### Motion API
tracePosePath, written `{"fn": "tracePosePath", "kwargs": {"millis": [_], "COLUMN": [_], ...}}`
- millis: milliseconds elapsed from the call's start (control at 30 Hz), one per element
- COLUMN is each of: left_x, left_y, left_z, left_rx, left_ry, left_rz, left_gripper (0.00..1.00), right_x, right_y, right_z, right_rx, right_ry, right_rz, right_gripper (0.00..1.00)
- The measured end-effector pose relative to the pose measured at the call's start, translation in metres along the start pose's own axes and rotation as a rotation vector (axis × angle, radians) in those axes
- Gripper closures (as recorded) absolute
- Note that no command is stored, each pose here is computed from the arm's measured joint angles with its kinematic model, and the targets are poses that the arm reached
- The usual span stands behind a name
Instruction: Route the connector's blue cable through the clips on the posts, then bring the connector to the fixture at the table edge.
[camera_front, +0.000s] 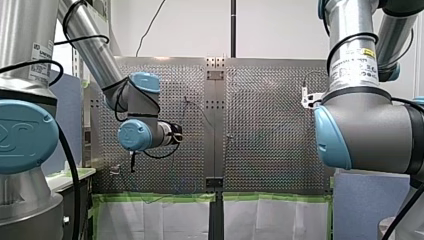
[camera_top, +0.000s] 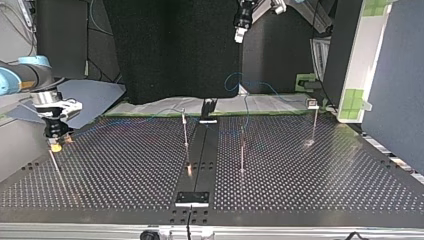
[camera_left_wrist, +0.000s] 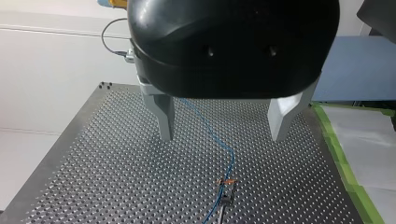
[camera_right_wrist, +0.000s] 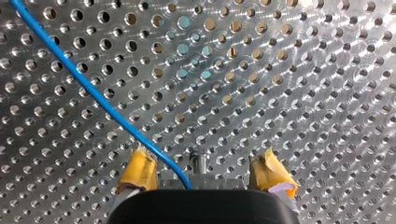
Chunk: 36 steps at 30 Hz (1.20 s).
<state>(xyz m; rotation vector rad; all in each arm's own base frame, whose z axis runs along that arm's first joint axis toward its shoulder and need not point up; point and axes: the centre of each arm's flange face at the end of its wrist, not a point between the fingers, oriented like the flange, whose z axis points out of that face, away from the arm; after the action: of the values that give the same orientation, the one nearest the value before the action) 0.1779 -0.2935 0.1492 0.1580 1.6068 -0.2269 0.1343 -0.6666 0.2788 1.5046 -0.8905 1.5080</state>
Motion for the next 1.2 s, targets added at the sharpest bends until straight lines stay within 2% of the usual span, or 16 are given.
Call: {"fn": "tracePosePath", "kwargs": {"millis": [633, 1200], "left_x": [0.001, 0.001], "left_y": [0.001, 0.001], "left_z": [-0.001, -0.001], "left_rx": [0.000, 0.001], "left_ry": [0.004, 0.006], "left_rz": [0.004, 0.005], "left_gripper": [0.00, 0.00], "right_x": [-0.001, -0.002], "right_y": [-0.006, -0.022], "right_z": [0.001, 0.003], "right_rx": [0.011, 0.043], "right_ry": [-0.004, -0.016], "right_rz": [0.001, -0.004], "right_gripper": [0.02, 0.02]}}
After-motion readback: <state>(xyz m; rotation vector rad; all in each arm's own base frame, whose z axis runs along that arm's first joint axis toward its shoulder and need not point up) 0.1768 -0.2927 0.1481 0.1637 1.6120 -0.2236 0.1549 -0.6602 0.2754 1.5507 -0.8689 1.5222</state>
